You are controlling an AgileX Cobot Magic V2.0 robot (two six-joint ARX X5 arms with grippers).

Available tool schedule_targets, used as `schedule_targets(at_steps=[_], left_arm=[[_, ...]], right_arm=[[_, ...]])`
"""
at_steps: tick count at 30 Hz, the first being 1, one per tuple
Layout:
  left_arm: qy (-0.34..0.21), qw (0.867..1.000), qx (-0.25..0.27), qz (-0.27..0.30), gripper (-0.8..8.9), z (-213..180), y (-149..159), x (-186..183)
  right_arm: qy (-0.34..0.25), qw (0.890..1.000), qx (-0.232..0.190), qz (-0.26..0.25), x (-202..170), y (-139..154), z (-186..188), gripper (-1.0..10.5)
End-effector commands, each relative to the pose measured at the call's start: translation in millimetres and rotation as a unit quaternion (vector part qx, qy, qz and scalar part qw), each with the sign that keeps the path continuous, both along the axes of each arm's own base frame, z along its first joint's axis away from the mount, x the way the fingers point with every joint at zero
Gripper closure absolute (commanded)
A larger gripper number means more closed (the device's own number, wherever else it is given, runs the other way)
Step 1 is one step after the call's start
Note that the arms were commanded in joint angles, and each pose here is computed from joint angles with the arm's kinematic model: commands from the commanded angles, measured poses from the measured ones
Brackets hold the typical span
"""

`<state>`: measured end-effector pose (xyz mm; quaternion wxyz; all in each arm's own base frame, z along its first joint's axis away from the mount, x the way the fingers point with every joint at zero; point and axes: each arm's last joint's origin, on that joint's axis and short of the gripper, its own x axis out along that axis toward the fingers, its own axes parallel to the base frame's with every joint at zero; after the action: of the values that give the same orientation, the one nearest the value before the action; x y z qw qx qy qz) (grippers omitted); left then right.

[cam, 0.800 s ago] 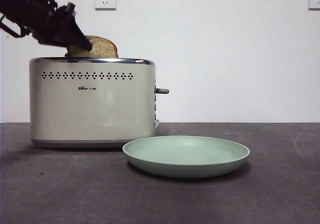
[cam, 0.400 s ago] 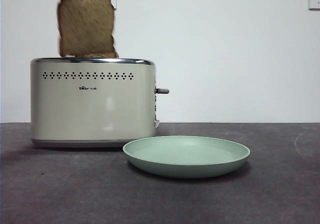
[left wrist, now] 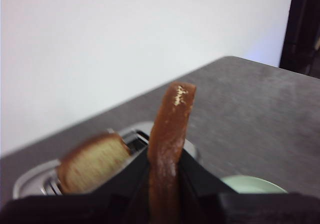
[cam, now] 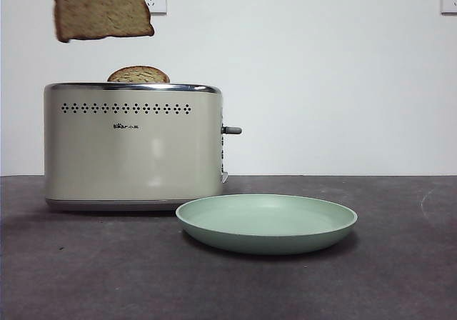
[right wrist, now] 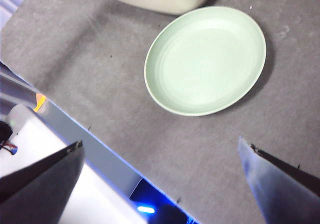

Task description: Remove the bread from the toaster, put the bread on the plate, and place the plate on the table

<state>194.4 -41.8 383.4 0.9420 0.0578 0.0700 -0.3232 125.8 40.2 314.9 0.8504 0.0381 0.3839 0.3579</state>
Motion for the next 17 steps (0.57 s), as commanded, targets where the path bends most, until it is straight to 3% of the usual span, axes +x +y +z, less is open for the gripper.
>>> schedule_targets(at_steps=[1,9,17], left_arm=[[0.014,1.0,-0.013,-0.005,8.22,5.3,0.7,-18.6],[0.044,0.999,-0.019,-0.005,8.21,8.9,7.7,-77.8],[0.059,0.998,-0.015,0.013,8.2,2.7,18.1,-133.2]], right_arm=[[-0.008,1.0,0.006,-0.005,6.9,1.4,1.2,3.2],[-0.007,1.0,0.011,-0.016,36.4,7.0,-5.4,3.2],[0.039,0.998,-0.007,-0.043,75.1,13.3,-28.7,3.2]])
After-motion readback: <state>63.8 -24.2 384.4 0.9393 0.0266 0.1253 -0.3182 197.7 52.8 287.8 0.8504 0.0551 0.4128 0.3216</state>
